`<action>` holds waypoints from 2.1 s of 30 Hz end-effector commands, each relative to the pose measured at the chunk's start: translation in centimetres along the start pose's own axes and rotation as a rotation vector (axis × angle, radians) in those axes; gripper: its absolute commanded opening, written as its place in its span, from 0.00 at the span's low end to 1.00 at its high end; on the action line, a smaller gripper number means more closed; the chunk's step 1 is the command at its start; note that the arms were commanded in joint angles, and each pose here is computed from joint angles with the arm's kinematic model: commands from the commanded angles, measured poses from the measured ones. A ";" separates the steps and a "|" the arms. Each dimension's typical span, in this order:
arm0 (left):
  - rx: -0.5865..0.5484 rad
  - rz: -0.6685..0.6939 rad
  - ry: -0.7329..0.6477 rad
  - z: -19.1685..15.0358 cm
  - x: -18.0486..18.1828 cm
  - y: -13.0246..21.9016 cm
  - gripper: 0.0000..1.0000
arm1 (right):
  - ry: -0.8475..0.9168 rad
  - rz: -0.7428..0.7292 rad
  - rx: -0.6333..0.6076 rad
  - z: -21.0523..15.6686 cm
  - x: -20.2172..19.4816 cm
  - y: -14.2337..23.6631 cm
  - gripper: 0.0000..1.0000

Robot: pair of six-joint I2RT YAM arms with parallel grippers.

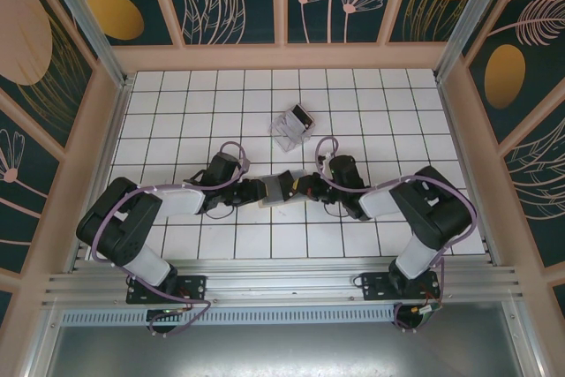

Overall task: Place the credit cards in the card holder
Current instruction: Insert the credit card into the card slot.

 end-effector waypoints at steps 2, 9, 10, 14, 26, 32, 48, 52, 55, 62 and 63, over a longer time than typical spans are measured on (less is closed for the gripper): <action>0.023 0.051 0.009 -0.8 1.4 -1.3 0.46 | 0.029 0.012 -0.022 0.9 0.2 -0.6 0.00; 0.018 0.050 0.012 -0.7 1.3 -1.3 0.45 | 0.031 -0.012 -0.062 1.2 -0.1 -0.2 0.00; 0.020 0.046 0.012 -0.7 1.3 -1.4 0.45 | 0.028 -0.009 -0.065 1.2 -0.1 -0.1 0.00; 0.022 0.046 0.014 -0.7 1.3 -1.5 0.45 | 0.019 -0.021 -0.091 1.1 -0.2 0.4 0.00; 0.018 0.049 0.008 -0.7 1.3 -1.5 0.45 | 0.016 0.010 -0.038 1.1 -0.4 -1.1 0.00; 0.024 0.045 0.003 -0.5 1.1 -1.8 0.45 | 0.017 0.020 -0.012 1.0 -0.5 -1.7 0.00; 0.017 0.046 -0.008 0.1 0.7 -2.2 0.44 | 0.160 -0.036 0.269 -0.6 -0.1 -3.9 0.00; 0.015 0.056 -0.012 0.1 0.8 -2.3 0.44 | 0.188 -0.044 0.328 -1.2 -0.5 -4.0 0.00; 0.009 0.074 -0.019 0.2 0.9 -2.2 0.44 | 0.217 -0.036 0.358 -1.2 -0.2 -4.0 0.00; -0.003 0.088 -0.026 0.4 0.9 -2.2 0.44 | 0.258 -0.021 0.375 -0.5 0.9 -4.3 0.00; -0.002 0.083 -0.022 0.4 0.9 -2.2 0.44 | 0.261 -0.022 0.373 -0.5 1.3 -4.5 0.00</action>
Point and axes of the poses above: each hand's point on the last joint's axis, 136 mm out from that joint toward the fingers, its own y axis back along the fingers, its own x axis along the line the jaws close on, z = x × y, the point moved 7 cm from there along y, back along the fingers, and after that the axes turned 10 degrees about y, right-handed, at the moved point
